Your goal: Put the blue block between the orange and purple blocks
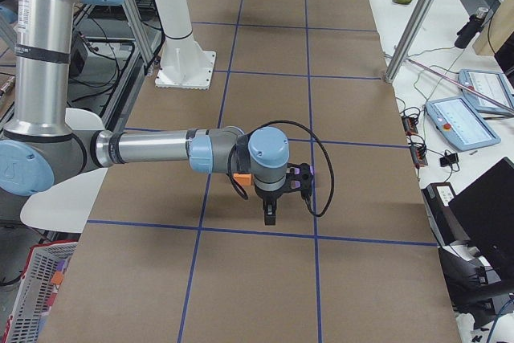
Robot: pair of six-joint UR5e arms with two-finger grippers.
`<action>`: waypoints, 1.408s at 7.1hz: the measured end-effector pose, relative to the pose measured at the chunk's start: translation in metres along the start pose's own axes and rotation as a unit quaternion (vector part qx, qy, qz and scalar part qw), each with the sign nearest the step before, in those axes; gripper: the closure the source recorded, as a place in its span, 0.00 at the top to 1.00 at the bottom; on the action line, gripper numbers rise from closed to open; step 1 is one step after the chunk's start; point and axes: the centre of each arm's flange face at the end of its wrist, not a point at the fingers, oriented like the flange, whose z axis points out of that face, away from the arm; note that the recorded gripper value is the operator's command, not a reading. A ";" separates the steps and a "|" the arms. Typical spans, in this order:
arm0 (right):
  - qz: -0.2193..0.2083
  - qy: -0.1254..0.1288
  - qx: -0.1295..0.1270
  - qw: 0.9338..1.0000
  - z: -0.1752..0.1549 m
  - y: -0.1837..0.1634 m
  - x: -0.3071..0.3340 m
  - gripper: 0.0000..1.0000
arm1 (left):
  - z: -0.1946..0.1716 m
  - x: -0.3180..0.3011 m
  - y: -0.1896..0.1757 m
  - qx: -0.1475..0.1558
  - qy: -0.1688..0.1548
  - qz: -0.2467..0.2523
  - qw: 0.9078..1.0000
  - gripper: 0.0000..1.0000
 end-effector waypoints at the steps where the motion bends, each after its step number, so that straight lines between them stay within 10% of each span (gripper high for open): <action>1: 0.000 0.000 0.000 1.000 0.000 0.000 0.000 1.00 | 0.000 0.002 -0.001 0.003 0.012 0.000 1.000 1.00; 10: -0.001 -0.001 0.001 1.000 0.000 0.000 -0.001 1.00 | 0.000 0.005 -0.003 0.007 0.022 -0.001 1.000 1.00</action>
